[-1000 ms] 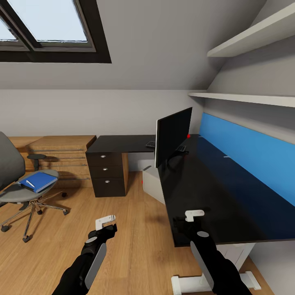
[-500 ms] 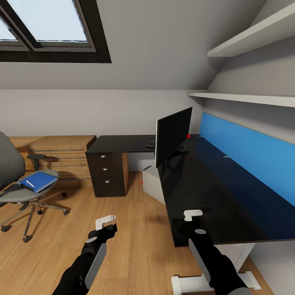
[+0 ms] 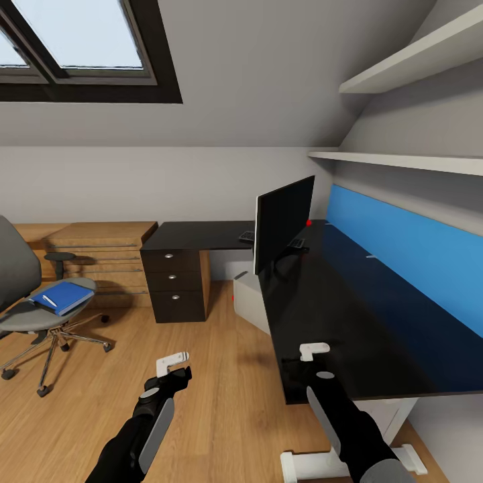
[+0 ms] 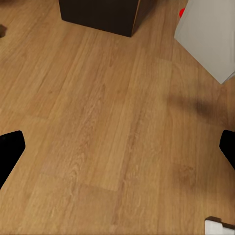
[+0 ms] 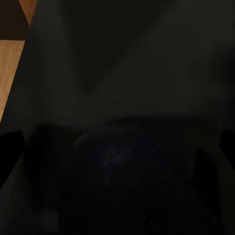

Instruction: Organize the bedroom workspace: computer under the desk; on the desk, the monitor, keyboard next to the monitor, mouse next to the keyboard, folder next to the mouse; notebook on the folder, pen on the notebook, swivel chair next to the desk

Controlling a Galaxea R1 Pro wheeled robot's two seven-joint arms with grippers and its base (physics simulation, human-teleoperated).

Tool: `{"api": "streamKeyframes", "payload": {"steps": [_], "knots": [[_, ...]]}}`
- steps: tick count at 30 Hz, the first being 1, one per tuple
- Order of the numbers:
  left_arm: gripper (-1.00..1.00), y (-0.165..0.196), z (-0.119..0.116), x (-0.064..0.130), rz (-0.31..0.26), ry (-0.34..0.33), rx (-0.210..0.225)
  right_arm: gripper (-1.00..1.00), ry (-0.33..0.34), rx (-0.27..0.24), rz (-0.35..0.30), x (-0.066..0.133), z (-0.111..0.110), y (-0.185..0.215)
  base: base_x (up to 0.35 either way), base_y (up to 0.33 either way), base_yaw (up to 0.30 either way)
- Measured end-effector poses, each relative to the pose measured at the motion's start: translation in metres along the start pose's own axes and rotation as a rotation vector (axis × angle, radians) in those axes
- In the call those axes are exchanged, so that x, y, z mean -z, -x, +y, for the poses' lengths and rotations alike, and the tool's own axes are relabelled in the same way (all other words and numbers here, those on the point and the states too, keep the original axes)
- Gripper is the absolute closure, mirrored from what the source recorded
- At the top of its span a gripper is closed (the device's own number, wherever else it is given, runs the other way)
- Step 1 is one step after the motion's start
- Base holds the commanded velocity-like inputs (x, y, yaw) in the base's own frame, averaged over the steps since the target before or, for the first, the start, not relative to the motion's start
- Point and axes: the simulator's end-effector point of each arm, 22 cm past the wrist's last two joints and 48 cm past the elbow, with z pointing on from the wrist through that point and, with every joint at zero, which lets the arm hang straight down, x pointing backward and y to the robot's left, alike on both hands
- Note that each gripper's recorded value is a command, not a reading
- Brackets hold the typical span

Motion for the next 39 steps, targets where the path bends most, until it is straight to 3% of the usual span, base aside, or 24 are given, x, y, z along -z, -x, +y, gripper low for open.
{"api": "streamKeyframes", "payload": {"steps": [31, 32, 39], "knots": [[-1.0, 0.0002, -0.0002, 0.0, 0.0, -0.001, 0.0, -1.0, 0.002, -0.003, 0.003, -0.0012, 0.0028, -0.0022, -0.064, 0.0, 0.0], [-1.0, 0.0003, -0.0001, 0.0, -0.001, -0.001, 0.0, 1.0, 0.002, -0.003, 0.003, -0.0011, 0.0027, -0.0022, -0.029, 0.0, 0.0], [-1.0, 0.0001, 0.0, 0.0001, 0.0, -0.001, 0.0, 1.0, -0.002, 0.008, 0.004, -0.0008, 0.0014, -0.0016, -0.009, 0.0, 0.0]]}}
